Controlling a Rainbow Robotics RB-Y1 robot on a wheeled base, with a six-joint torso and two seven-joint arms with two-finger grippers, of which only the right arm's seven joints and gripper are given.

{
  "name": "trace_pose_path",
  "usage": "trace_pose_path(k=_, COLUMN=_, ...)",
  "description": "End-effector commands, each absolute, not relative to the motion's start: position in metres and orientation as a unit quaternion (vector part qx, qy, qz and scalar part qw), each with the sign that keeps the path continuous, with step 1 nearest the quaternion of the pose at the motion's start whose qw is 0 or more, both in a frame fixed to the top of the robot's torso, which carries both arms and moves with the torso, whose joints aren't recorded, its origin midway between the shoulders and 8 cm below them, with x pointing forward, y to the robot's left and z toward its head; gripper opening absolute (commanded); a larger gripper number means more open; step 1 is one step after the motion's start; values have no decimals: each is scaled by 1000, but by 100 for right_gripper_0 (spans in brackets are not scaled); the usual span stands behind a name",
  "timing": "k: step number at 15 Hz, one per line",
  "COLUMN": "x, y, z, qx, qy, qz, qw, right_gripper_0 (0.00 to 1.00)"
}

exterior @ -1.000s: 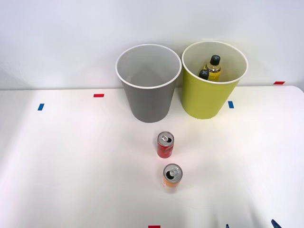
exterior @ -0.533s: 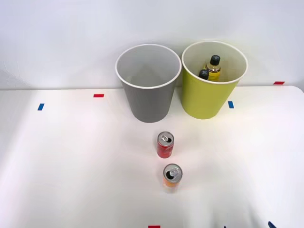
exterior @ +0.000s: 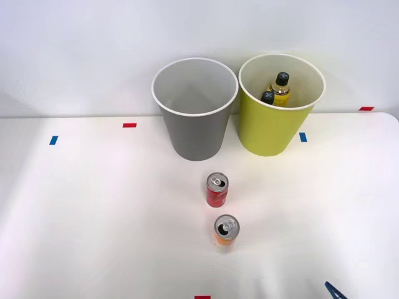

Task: Put cans in the gray bin, plastic bottles in the light green bin

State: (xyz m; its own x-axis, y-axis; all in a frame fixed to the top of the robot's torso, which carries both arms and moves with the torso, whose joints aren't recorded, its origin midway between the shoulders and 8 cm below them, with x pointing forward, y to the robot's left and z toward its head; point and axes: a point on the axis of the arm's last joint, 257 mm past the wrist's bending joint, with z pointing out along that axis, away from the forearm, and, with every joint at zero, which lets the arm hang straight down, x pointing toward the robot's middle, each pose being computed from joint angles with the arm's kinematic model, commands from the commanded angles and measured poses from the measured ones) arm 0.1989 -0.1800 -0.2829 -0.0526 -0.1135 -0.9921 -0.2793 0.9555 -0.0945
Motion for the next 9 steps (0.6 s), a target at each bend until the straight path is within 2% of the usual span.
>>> trace_pose_path(k=1, x=210, y=-163, z=-274, qx=-174, qy=700, qz=96, qw=686, right_gripper_0=100)
trace_pose_path(k=9, x=228, y=-121, z=-259, qx=-198, qy=660, qz=174, qw=703, right_gripper_0=100)
